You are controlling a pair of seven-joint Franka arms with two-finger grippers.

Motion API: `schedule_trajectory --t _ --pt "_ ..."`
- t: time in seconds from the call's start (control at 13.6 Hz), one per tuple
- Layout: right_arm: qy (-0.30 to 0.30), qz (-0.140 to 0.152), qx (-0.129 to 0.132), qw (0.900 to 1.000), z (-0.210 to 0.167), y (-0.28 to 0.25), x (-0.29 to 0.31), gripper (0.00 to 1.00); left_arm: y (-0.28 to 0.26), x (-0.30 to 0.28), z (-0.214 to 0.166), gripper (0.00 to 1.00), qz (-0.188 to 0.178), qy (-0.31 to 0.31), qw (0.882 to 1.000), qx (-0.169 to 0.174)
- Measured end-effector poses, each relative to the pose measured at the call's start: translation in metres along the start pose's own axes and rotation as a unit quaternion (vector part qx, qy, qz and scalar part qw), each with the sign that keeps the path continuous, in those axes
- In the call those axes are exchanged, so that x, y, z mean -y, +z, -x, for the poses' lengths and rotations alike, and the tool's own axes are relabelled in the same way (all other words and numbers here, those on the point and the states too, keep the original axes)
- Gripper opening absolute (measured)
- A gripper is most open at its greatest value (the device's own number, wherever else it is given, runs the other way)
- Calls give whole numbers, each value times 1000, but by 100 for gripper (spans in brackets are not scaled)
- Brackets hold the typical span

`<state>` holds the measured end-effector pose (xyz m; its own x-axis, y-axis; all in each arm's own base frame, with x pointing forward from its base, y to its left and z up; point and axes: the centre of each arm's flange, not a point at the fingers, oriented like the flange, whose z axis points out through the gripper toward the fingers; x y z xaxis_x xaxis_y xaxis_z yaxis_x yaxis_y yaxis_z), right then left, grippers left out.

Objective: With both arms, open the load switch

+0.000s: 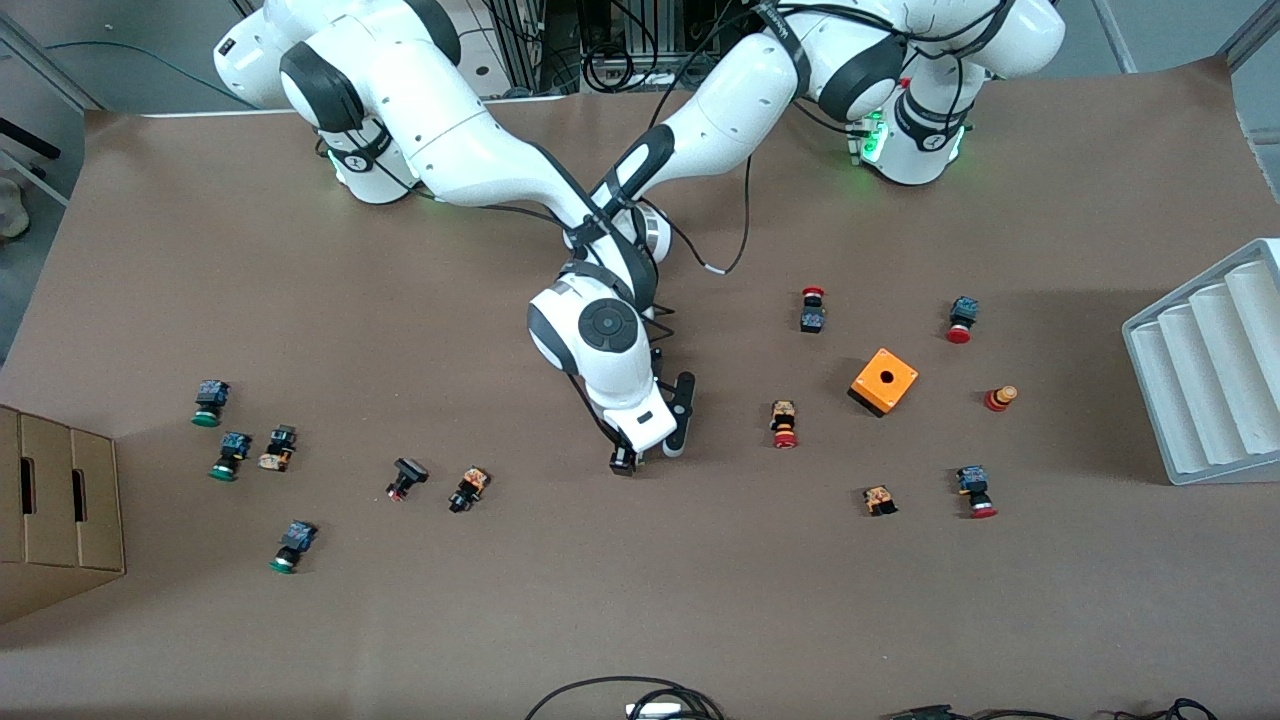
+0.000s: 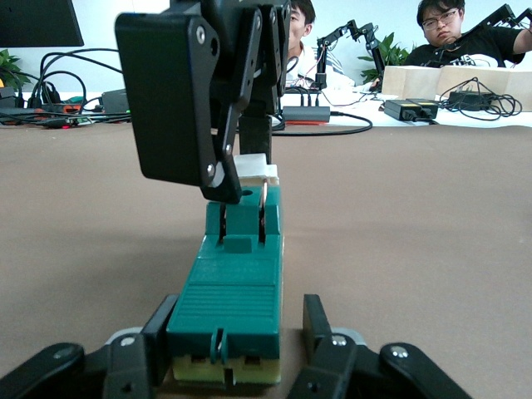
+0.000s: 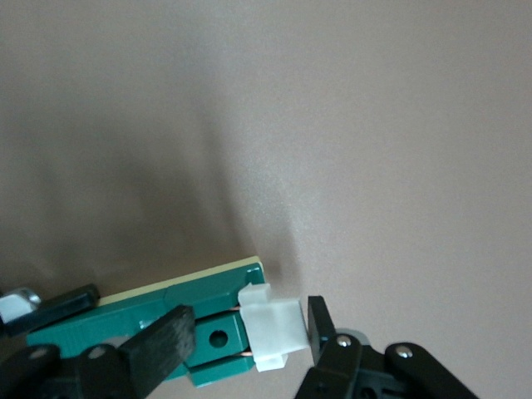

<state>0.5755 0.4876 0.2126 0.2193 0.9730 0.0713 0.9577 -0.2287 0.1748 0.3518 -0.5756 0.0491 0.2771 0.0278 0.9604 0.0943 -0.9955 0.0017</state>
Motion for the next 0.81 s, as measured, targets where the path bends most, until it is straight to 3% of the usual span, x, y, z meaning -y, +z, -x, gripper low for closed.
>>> schedule_trajectory --t 0.81 --pt "0 2 -2 1000 0 -2 -2 56 0 0 0 66 0 1 1000 -1"
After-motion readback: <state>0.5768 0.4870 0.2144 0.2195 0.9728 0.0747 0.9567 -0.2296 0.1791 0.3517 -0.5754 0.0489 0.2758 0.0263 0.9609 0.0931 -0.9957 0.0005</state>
